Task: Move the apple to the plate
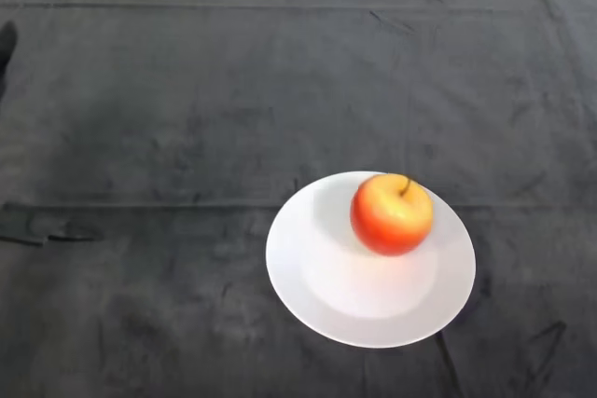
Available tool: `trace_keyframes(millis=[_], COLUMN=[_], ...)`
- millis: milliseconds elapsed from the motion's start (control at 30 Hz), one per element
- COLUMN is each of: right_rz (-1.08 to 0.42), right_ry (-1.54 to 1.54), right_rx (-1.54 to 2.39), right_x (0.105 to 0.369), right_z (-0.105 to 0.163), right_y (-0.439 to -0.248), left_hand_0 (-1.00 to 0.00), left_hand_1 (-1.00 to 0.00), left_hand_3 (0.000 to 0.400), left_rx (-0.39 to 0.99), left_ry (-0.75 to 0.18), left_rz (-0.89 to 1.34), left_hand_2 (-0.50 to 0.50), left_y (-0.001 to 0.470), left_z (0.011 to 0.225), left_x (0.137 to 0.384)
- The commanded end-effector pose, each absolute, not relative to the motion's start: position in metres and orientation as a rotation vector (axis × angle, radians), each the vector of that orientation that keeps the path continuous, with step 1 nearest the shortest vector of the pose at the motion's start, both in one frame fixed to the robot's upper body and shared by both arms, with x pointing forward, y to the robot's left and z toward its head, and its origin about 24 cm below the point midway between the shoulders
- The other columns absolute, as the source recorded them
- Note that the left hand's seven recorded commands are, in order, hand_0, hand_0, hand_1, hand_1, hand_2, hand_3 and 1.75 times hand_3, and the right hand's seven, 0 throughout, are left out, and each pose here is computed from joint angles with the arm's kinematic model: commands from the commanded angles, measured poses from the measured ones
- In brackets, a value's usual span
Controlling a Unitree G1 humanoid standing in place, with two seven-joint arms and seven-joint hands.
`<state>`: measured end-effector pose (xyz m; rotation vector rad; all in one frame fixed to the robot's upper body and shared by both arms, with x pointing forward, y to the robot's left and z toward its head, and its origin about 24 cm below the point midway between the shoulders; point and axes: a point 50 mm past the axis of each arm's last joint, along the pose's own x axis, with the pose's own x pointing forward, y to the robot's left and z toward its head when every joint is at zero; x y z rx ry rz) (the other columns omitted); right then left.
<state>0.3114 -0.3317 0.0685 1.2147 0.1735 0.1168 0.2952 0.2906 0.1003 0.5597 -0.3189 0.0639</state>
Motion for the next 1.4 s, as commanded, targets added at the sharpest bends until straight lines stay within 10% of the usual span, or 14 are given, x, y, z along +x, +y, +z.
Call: trace_keyframes(millis=[33,1400], right_rz=[0.117,0.119], right_ry=[0.132,0.132], right_rx=[1.205,1.212], right_x=[0.312,0.312], right_z=[0.078,0.079], right_y=[-0.339,-0.339], left_hand_0=[0.00,0.00], left_hand_1=[0.00,0.00], left_hand_3=[0.000,0.000], left_rx=[0.599,0.681], left_ry=[-0.313,-0.100], left_rz=[0.117,0.573], left_hand_2=[0.00,0.00], left_y=[0.316,0.424], left_z=[0.106,0.094], left_x=[0.285,0.224])
